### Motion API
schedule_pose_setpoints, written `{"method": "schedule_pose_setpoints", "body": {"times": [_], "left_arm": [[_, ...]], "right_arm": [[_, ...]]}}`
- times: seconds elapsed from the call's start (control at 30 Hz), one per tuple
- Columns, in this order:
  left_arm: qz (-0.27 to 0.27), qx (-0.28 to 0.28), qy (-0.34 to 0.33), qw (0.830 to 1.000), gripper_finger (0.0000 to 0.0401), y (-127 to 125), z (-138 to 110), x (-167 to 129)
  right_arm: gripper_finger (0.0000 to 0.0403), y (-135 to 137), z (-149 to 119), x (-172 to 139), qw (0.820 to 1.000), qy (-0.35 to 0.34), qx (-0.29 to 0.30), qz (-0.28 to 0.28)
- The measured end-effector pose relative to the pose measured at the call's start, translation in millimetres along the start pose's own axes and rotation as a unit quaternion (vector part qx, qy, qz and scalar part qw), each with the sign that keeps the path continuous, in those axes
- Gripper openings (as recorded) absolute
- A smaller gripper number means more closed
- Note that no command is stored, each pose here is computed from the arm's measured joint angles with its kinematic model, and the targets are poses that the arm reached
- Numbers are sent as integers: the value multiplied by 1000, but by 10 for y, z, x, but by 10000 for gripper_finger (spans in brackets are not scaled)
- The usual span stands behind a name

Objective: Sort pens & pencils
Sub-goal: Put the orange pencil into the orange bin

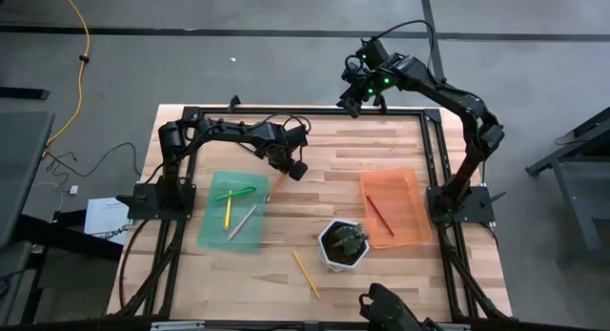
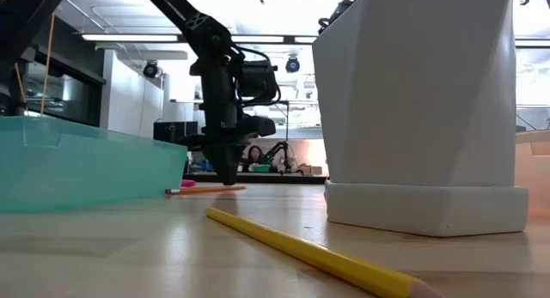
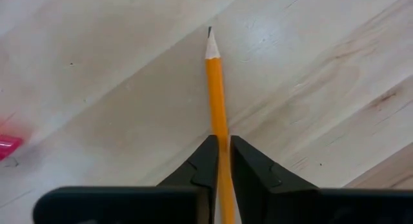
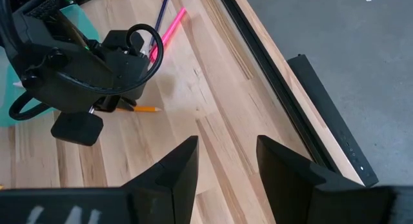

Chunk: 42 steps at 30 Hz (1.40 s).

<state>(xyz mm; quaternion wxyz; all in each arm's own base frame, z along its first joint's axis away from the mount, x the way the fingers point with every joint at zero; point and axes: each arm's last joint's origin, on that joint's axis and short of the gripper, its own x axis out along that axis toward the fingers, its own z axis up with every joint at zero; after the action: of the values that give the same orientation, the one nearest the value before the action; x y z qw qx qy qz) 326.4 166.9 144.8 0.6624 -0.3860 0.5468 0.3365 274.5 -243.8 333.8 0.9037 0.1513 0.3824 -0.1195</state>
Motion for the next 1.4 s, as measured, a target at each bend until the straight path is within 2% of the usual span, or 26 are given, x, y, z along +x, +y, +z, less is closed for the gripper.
{"method": "schedule_pose_setpoints", "body": {"times": [0.23, 0.33, 0.8, 1.4], "left_arm": [[-1, 0, -1, 1000, 84, -1, 2, 0], [1, 0, 1, 1000, 92, 1, -2, 0], [8, 1, 1, 1000, 46, 9, -7, 0], [19, 11, 24, 999, 44, 3, -80, 15]], "right_arm": [[149, 1, 0, 0, 1000, 0, 0, 0], [149, 1, 0, 0, 1000, 0, 0, 0], [149, 1, 0, 0, 1000, 0, 0, 0], [149, 1, 0, 0, 1000, 0, -1, 0]]}}
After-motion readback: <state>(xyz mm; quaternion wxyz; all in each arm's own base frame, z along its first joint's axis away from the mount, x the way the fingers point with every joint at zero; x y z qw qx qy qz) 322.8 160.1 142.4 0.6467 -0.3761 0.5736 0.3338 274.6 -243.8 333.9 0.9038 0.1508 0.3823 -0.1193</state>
